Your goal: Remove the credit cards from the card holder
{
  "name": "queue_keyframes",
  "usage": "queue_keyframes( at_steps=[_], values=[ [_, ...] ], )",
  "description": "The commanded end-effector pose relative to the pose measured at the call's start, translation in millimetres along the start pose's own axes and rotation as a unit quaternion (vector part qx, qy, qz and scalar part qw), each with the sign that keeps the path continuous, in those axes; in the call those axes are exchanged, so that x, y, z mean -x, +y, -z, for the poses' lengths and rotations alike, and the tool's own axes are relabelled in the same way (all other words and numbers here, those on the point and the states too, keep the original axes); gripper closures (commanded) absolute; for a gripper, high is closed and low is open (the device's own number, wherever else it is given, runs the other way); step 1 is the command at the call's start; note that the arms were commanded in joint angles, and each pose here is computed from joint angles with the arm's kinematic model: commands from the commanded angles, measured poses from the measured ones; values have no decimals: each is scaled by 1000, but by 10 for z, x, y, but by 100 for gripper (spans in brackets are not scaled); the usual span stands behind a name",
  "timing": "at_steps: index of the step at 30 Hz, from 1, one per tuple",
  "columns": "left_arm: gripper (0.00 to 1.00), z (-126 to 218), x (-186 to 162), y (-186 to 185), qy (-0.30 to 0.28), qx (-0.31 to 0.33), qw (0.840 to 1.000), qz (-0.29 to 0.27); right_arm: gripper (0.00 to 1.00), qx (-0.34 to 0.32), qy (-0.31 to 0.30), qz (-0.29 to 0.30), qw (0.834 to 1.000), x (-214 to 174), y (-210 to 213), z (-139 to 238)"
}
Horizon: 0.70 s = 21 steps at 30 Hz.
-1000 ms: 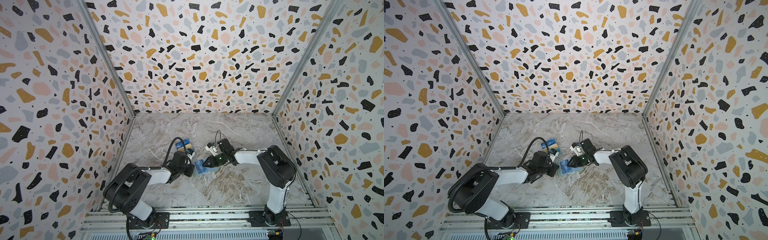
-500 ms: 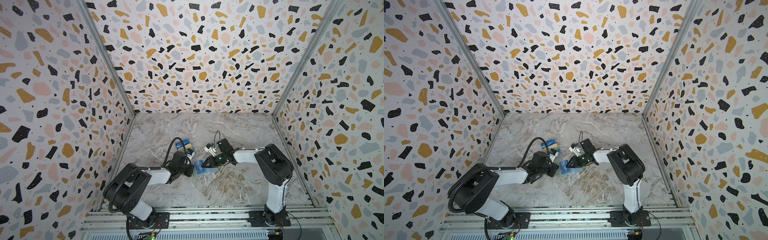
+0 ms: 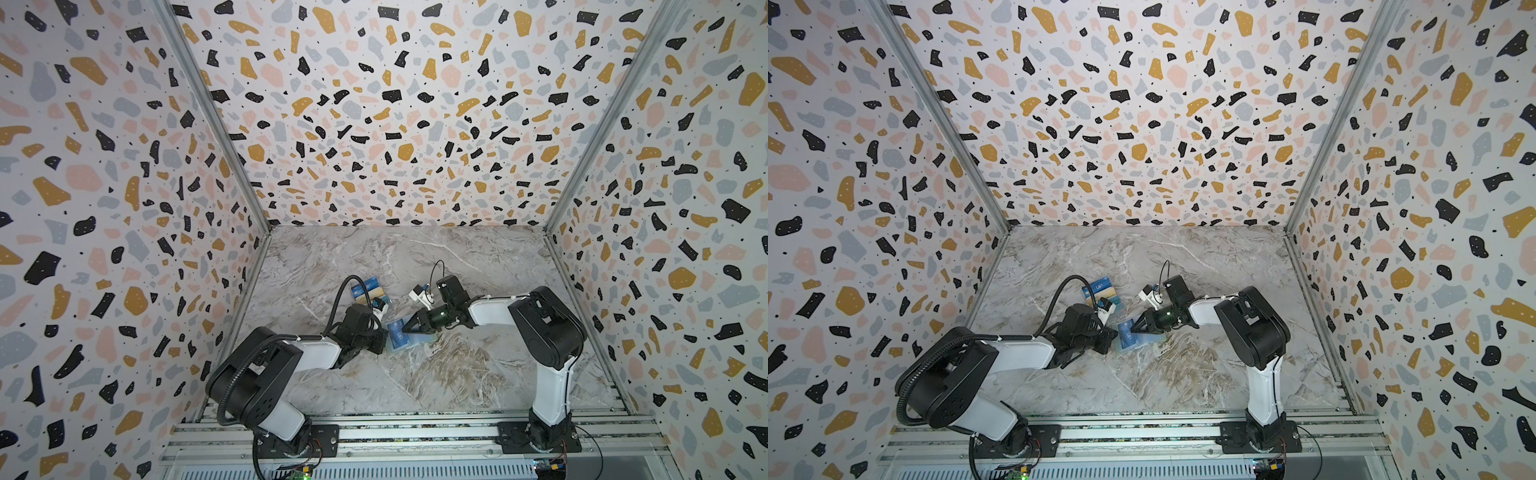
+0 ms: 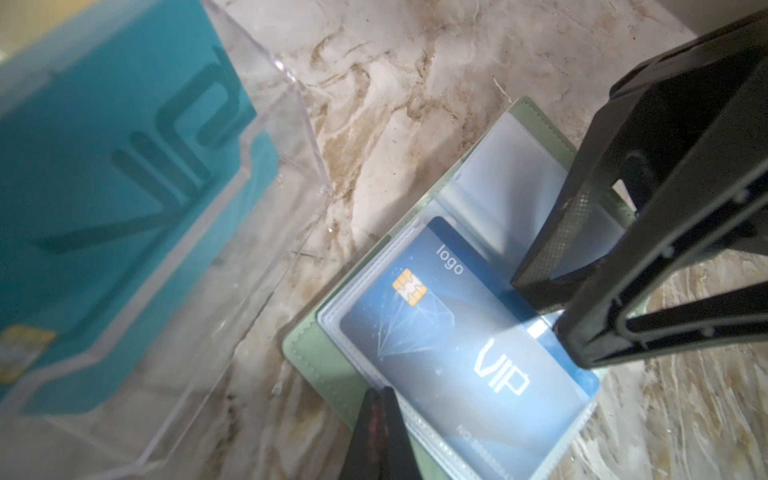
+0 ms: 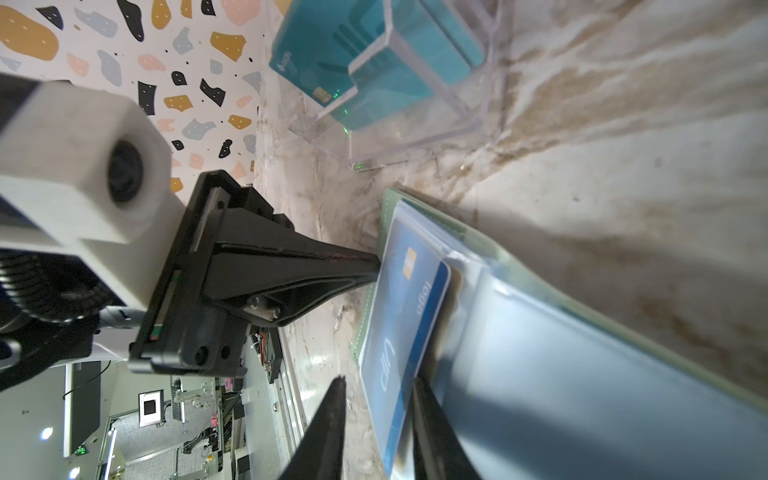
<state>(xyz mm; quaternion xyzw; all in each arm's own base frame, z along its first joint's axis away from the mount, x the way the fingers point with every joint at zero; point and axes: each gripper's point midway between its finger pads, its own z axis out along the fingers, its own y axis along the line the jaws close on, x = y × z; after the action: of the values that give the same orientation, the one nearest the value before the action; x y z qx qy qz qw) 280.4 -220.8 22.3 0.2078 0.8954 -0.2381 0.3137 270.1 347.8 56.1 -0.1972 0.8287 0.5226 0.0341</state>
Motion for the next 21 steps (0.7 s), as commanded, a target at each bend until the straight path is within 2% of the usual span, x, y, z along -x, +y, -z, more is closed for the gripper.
queue_keyframes(
  at_steps=[1,21],
  values=[
    [100,-8,-200,38,27,3,1000,13,72,28,9,1,1000,-32,76,-34],
    [100,-30,-269,53,27,2,999,25,72,39,33,-10,999,-75,56,-162]
  ],
)
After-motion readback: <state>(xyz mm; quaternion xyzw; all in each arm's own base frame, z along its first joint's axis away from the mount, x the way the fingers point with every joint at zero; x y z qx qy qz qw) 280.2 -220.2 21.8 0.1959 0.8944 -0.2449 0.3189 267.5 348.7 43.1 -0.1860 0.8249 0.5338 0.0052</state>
